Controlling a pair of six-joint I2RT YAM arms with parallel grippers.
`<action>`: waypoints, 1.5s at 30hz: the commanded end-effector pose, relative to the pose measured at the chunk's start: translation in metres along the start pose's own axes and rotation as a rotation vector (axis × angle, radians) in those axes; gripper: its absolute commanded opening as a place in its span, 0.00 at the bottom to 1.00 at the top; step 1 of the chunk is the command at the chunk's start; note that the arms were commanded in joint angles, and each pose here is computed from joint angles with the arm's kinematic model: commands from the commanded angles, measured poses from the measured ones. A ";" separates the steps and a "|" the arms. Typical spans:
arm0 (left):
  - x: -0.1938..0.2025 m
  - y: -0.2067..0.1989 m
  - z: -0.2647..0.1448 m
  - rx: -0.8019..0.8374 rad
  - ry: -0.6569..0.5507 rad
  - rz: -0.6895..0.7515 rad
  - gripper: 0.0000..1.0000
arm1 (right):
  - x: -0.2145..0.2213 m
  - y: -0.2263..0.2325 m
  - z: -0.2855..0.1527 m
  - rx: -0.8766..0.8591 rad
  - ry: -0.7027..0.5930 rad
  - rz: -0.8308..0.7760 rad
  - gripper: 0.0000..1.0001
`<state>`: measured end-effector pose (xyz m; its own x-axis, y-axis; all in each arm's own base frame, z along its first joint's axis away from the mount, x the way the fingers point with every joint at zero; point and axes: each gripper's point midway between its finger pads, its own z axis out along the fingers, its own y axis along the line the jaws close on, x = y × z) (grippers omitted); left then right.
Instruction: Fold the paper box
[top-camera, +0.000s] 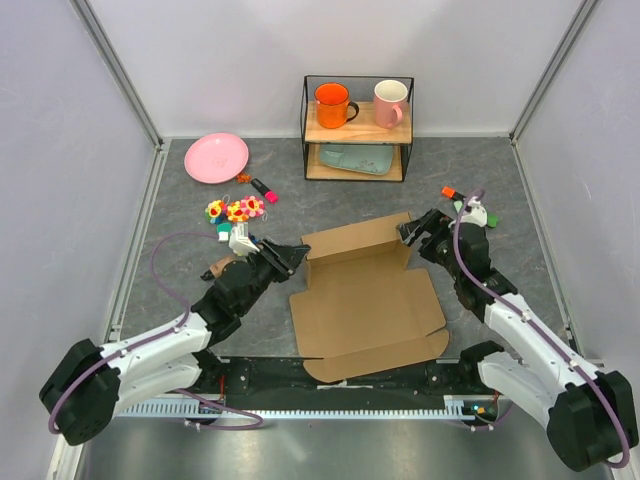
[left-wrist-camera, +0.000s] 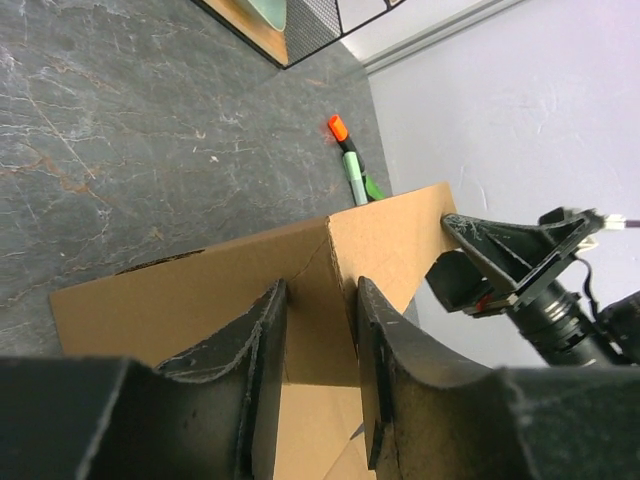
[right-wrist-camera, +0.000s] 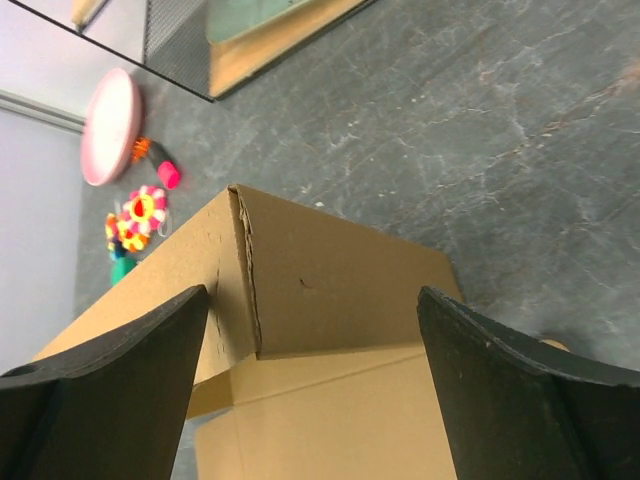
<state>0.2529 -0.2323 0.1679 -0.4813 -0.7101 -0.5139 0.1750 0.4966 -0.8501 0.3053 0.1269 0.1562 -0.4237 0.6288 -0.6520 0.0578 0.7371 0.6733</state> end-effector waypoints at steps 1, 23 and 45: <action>0.060 0.116 -0.042 -0.388 0.303 0.265 0.35 | 0.005 -0.030 -0.015 0.192 0.101 -0.169 0.93; 0.069 0.131 -0.036 -0.426 0.349 0.326 0.35 | 0.005 -0.021 0.030 -0.217 0.069 0.139 0.72; 0.078 0.143 -0.039 -0.462 0.382 0.307 0.36 | 0.008 -0.054 -0.004 -0.002 0.056 0.081 0.70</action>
<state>0.2672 -0.2582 0.1669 -0.4902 -0.6726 -0.5543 0.2559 0.4969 -0.8292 0.3129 0.1031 0.1636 -0.3196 0.7661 -0.5576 -0.1195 0.5512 0.8258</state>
